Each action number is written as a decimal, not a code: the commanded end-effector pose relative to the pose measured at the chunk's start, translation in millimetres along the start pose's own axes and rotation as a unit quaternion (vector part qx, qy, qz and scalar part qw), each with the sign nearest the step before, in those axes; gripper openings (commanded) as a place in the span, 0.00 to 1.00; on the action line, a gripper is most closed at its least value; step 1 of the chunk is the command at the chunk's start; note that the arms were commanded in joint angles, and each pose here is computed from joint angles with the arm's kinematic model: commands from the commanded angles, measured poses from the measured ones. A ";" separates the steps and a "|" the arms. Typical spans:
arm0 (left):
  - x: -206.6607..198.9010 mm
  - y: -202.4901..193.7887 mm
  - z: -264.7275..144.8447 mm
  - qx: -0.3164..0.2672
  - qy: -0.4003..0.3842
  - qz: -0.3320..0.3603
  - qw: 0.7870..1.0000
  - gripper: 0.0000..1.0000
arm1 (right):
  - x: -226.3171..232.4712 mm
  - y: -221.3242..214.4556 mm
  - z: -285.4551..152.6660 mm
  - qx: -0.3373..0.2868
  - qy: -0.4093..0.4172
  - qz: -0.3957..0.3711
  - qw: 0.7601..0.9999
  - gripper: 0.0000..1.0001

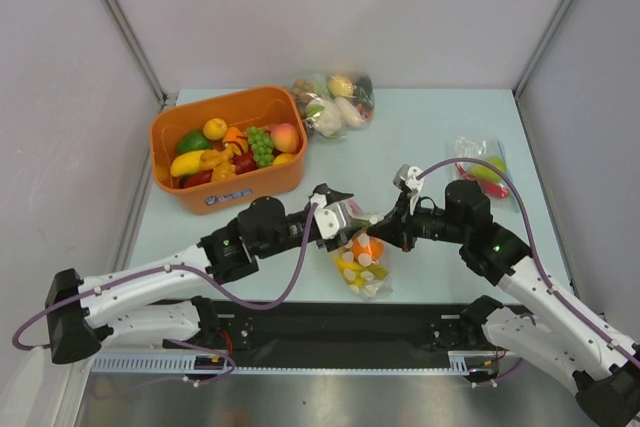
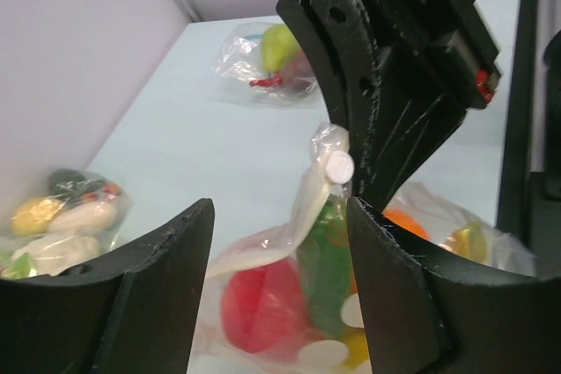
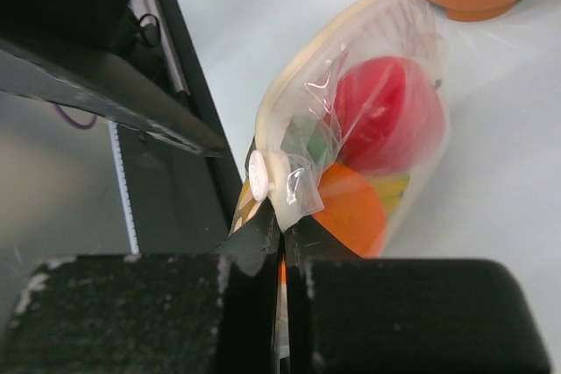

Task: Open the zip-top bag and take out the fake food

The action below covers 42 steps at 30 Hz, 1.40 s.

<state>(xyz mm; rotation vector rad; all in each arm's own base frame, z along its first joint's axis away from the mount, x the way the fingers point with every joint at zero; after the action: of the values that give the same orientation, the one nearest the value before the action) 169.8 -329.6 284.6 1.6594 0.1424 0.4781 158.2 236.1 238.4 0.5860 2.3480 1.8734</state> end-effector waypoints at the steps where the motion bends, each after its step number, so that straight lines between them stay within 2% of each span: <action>1: 14.8 8.1 7.8 0.001 0.039 0.055 0.998 0.67 | 20.8 30.9 -6.2 -0.034 0.057 -0.006 0.998 0.00; 6: 9.7 7.2 16.1 0.008 0.028 0.063 0.998 0.66 | 25.5 28.0 -7.2 -0.025 0.073 -0.001 0.997 0.00; 9: 6.0 5.2 19.1 0.014 0.020 0.065 0.998 0.59 | 25.8 25.3 -7.9 -0.019 0.076 0.003 0.997 0.00; 10: 5.1 4.4 19.5 0.014 0.016 0.065 0.998 0.48 | 26.3 24.4 -8.3 -0.017 0.077 0.002 0.997 0.00; 12: 3.8 1.4 20.3 0.021 0.013 0.065 0.998 0.35 | 26.3 21.9 -8.9 -0.011 0.077 0.006 0.997 0.00; 13: -0.8 1.0 21.2 0.021 0.000 0.062 0.998 0.24 | 26.7 22.5 -9.6 -0.012 0.077 0.003 0.997 0.00; 16: -6.7 -3.5 23.5 0.028 -0.017 0.054 0.998 0.05 | 25.5 24.3 -12.7 -0.014 0.069 0.000 0.998 0.00; 19: -9.9 -9.6 25.0 0.041 -0.027 0.041 0.998 0.01 | 24.8 28.0 -16.7 -0.018 0.058 -0.005 0.998 0.06; 24: -7.4 -12.9 25.2 0.058 -0.057 -0.023 0.996 0.00 | 20.8 31.4 -26.9 -0.014 0.022 -0.014 1.000 0.34; 26: -7.4 -6.0 23.3 0.050 -0.076 -0.044 0.995 0.00 | 17.1 32.7 -33.6 -0.012 -0.002 -0.023 1.000 0.41; 35: -17.0 -5.6 17.8 0.082 -0.128 -0.083 0.985 0.00 | 11.5 50.7 -40.5 -0.055 -0.035 -0.050 0.997 0.48; 42: -20.7 -0.8 10.6 0.080 -0.137 -0.083 0.984 0.00 | -6.1 48.0 -31.2 -0.053 -0.064 -0.056 0.995 0.50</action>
<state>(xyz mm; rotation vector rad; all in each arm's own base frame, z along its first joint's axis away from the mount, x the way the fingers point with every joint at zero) 162.8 -346.9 254.8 1.8796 0.1411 0.1390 152.7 212.2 280.5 0.5651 2.2211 1.8497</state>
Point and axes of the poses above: each gripper's point midway between its finger pads, its own z axis out along the fingers, its own x axis along the line the jaws close on, y = z × x, the point moved 1 cm from there along -z, back along the fingers, and after that the axes turned 6 degrees about -z, right-handed, at the moved point
